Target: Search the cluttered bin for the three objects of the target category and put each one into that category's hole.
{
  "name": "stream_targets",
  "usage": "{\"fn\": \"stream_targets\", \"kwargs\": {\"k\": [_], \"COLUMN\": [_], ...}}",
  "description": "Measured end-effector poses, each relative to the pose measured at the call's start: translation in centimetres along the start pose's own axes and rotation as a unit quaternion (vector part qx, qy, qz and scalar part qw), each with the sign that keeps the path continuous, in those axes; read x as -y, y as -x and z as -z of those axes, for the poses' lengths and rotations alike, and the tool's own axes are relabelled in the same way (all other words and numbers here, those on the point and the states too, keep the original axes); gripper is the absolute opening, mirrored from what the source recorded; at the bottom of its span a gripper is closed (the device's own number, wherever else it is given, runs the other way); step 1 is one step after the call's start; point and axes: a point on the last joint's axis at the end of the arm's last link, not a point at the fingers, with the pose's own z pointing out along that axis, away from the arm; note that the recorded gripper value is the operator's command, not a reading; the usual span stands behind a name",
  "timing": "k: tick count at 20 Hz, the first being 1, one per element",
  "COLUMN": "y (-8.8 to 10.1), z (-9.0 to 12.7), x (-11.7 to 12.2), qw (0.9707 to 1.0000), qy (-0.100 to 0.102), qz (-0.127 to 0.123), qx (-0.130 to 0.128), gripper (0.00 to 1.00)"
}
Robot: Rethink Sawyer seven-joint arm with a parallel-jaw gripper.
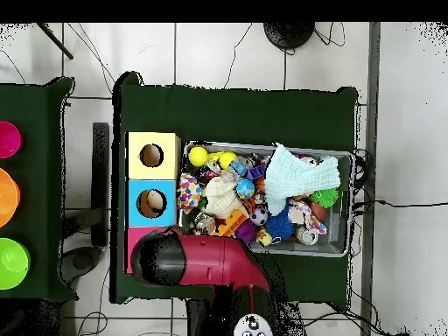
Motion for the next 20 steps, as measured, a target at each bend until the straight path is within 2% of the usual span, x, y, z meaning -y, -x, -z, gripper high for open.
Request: {"fn": "stream_targets", "kwargs": {"k": [7, 14, 20], "y": [1.7, 2.6, 3.0], "z": [-2.0, -3.5, -5.6], "x": [1.8, 2.0, 1.7], "qw": [0.9999, 0.9999, 0.9999], "qy": [0.001, 0.001, -0.002], "qz": [-0.014, -0.014, -0.009], "qx": [-0.007, -0.010, -0.003], "gripper": [1.00, 1.00, 1.00]}}
